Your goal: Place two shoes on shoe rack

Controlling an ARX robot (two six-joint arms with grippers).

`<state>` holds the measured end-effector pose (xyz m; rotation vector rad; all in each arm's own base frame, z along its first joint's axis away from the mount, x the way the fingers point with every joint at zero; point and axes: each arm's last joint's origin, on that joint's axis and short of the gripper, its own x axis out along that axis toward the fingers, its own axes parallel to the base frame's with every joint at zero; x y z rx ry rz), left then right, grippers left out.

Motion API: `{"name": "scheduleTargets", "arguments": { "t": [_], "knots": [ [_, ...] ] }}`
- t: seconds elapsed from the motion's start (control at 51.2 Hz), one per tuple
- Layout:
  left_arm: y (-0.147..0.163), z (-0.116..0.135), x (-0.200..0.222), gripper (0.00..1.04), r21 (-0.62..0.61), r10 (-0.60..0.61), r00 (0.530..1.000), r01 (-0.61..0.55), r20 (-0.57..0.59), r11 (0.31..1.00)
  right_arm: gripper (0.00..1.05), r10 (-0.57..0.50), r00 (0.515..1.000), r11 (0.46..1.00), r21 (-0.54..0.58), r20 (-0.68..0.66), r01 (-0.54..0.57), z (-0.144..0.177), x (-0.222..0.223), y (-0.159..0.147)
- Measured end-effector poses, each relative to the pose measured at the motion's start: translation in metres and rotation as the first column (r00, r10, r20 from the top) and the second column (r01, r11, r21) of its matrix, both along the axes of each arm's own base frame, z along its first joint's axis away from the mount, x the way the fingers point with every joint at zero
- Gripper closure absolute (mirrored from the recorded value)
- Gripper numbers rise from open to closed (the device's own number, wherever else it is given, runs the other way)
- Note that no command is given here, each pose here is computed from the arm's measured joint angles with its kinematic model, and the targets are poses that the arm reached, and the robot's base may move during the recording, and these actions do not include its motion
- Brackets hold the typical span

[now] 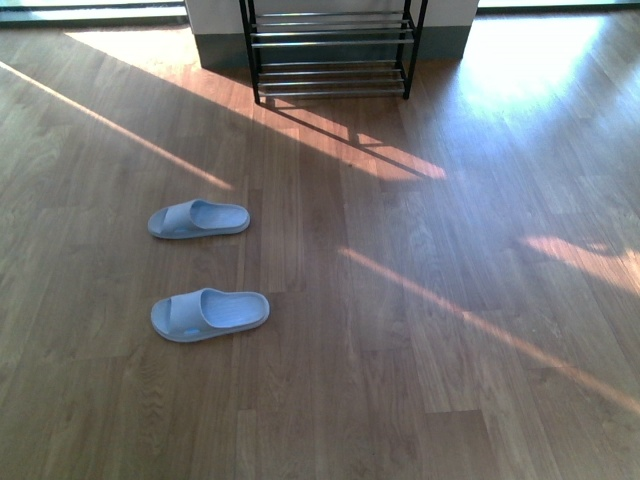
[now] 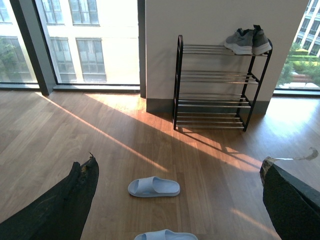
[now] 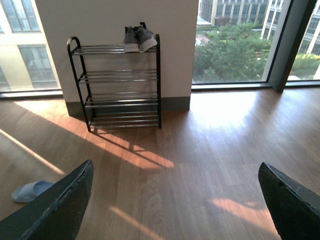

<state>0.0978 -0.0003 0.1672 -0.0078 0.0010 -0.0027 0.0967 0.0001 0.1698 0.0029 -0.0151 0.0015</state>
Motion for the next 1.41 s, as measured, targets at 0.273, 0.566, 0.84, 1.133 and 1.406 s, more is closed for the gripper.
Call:
{"name": "scheduleTargets", "arguments": {
  "t": [0.273,0.566,0.84,1.133,1.406],
  "knots": [
    [0.0,0.0,0.0,0.09,0.0,0.0,1.0,0.0,0.0,1.0,0.09,0.0,1.0,1.0,0.0,0.0,0.0,0.0,0.0,0.0],
    [0.0,0.0,0.0,0.09,0.0,0.0,1.0,0.0,0.0,1.0,0.09,0.0,1.0,1.0,0.0,0.0,0.0,0.0,0.0,0.0],
    [0.0,0.0,0.0,0.09,0.0,0.0,1.0,0.0,0.0,1.0,0.09,0.0,1.0,1.0,0.0,0.0,0.0,0.0,0.0,0.0],
    [0.0,0.0,0.0,0.09,0.0,-0.001,1.0,0.001,0.0,1.0,0.09,-0.003,1.0,1.0,0.0,0.0,0.003,0.0,0.0,-0.0001],
    [0.0001,0.0,0.0,0.09,0.0,0.002,1.0,-0.002,0.0,1.0,0.09,0.0,1.0,1.0,0.0,0.0,0.0,0.0,0.0,0.0]
  ]
}}
